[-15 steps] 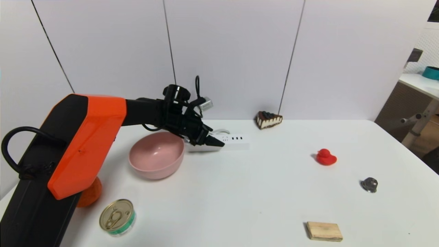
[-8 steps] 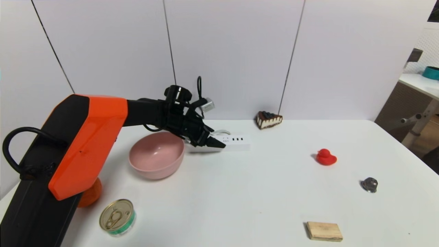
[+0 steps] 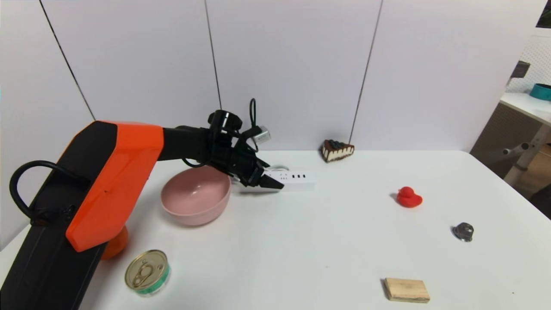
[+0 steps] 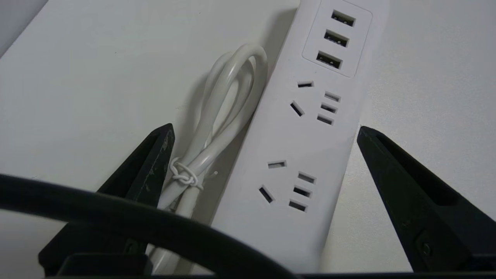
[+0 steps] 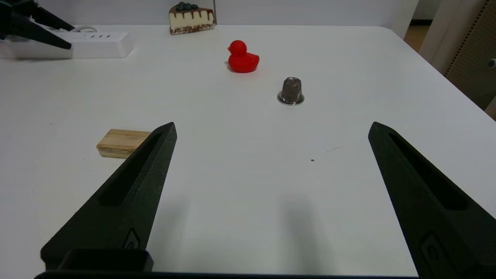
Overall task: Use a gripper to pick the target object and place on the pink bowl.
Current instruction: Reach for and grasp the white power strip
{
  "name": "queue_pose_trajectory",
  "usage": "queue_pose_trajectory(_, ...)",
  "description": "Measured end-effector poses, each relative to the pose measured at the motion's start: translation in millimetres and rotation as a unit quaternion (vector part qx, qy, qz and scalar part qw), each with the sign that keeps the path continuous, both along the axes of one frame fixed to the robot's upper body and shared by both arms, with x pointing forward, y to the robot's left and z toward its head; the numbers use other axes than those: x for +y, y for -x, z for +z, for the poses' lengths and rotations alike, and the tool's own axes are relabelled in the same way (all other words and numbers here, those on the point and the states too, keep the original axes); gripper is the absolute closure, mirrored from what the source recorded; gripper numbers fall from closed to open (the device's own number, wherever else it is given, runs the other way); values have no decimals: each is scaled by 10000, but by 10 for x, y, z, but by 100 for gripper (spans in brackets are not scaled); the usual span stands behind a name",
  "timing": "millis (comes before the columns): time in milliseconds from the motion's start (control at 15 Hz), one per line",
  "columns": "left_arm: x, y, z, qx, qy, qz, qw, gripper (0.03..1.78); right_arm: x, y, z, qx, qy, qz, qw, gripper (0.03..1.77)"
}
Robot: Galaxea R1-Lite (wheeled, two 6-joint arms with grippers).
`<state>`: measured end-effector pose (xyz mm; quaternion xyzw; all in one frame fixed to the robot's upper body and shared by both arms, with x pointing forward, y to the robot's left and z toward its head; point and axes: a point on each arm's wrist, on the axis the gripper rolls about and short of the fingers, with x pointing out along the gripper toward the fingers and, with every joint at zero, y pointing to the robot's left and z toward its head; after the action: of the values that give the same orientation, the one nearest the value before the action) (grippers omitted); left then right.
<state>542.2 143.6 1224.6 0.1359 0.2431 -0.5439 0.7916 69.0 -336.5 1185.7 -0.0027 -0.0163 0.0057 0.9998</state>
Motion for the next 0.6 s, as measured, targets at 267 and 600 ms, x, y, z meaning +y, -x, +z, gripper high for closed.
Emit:
queue_pose_trajectory(267,4,-9,-11,-180,-219,106,9995,12,0,0,0,0,2,4,10000,9)
queue_pose_trajectory(600,11,-16,-9,-325,-337,122,9988,12,0,0,0,0,2,2,10000,9)
